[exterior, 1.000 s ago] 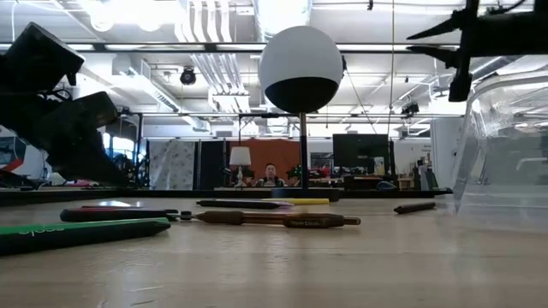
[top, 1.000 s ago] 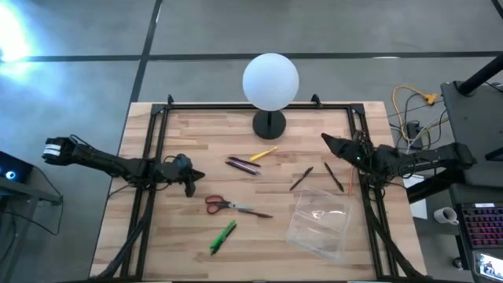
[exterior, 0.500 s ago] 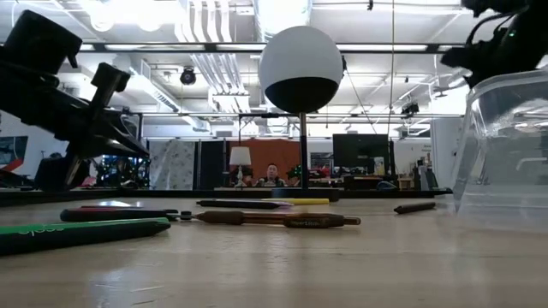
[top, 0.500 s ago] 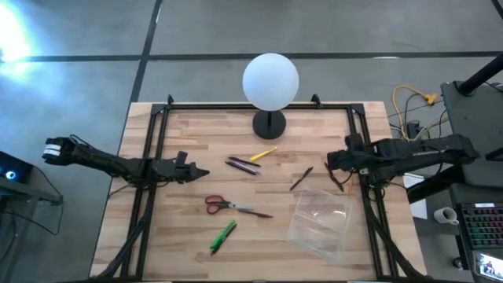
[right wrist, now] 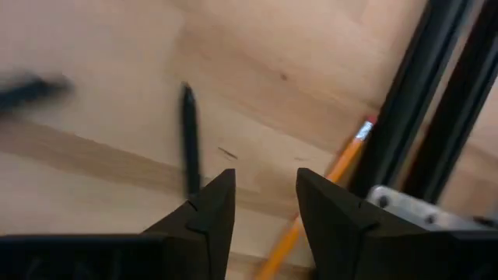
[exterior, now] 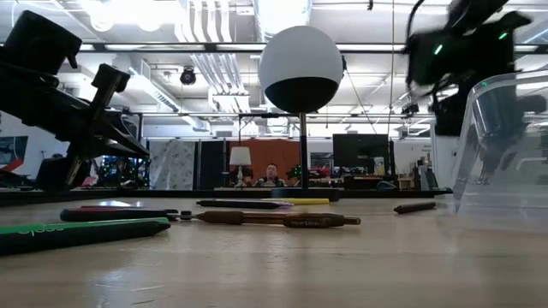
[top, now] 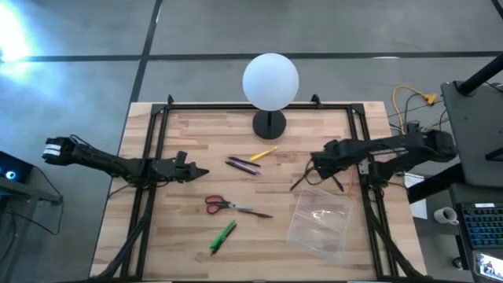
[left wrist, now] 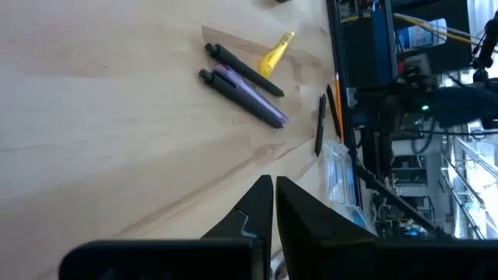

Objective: Pick & place school supplies into a supply box
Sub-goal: Put the orange pencil into the supply box

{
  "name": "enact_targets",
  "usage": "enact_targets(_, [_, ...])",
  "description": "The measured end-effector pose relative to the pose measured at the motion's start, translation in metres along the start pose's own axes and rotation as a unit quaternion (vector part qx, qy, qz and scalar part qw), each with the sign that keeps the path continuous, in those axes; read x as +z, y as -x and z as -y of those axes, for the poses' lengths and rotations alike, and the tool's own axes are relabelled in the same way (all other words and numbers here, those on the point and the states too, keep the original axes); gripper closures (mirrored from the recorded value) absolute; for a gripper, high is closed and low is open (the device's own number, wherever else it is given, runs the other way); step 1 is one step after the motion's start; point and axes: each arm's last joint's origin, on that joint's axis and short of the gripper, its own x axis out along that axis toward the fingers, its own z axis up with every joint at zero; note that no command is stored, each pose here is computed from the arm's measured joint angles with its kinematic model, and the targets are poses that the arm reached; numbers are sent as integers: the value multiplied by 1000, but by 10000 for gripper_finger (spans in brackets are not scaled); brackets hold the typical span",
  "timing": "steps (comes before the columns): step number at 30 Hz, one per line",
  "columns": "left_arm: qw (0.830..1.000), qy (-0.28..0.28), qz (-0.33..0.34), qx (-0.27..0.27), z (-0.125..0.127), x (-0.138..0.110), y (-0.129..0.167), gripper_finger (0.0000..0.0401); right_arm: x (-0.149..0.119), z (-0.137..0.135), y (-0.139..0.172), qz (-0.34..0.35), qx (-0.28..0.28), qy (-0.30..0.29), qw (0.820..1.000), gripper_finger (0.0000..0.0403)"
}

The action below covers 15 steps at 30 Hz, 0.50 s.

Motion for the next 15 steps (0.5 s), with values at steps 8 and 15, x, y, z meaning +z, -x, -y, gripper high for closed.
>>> enact_targets(8, [1000, 17, 5, 1, 0, 0, 0, 398, 37, 13, -21, -145, -42, 91, 984, 281])
enact_targets(15, [1000, 18, 5, 1, 0, 0, 0, 398, 42, 28, -25, -207, -40, 209, 955, 309])
